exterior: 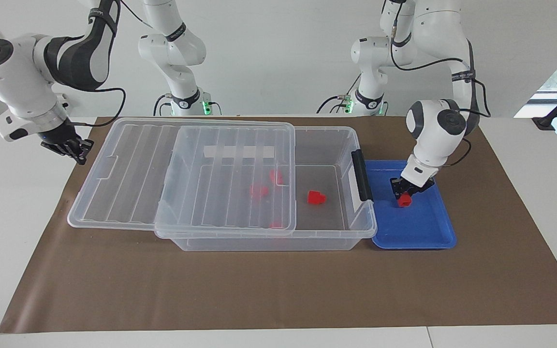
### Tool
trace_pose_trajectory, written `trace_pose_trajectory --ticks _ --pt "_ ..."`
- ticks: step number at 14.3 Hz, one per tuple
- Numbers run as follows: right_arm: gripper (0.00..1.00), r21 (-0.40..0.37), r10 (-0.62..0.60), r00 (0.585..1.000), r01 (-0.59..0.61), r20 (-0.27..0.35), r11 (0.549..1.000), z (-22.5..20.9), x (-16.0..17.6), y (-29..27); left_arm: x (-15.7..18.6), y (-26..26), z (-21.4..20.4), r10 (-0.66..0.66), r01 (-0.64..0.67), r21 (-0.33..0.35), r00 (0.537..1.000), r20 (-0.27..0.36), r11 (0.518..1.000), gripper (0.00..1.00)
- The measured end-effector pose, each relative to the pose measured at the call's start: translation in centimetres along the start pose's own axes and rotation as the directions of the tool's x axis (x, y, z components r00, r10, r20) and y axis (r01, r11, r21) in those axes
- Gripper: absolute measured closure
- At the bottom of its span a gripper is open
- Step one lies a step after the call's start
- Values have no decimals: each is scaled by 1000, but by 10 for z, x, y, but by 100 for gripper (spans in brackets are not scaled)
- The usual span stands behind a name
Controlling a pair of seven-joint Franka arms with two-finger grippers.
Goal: Place red block in blue tray from box
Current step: 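Release the red block into the blue tray and lift the left gripper, then withdraw the left gripper to rest while the right gripper grips the lid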
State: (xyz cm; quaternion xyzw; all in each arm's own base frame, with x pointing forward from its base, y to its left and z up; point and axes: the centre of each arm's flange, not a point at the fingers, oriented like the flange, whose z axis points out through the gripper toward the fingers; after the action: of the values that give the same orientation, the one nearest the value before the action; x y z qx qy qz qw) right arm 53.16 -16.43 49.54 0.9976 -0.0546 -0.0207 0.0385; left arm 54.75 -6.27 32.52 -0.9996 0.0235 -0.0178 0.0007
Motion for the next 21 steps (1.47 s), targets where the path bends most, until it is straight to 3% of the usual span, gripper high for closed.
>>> trace_pose_trajectory --ticks 2,3,8,13,21 --pt "99 1 13 1000 -13 2 1000 8 -3 11 -1 0 1 1 -1 0 1000 0 1000 65" --pt "99 2 24 1000 -24 8 1000 13 -5 13 -1 1 1 4 -4 0 1000 0 1000 59" --pt "99 4 51 999 -51 17 999 18 -6 2 6 5 -14 11 -11 -3 999 -32 1000 2" --pt "99 4 43 999 -43 14 999 16 -6 -4 18 6 -90 11 -11 0 999 -38 1000 0" --pt "99 2 55 998 -55 14 998 17 -4 -19 16 0 -260 -2 2 4 1000 -21 1000 0"
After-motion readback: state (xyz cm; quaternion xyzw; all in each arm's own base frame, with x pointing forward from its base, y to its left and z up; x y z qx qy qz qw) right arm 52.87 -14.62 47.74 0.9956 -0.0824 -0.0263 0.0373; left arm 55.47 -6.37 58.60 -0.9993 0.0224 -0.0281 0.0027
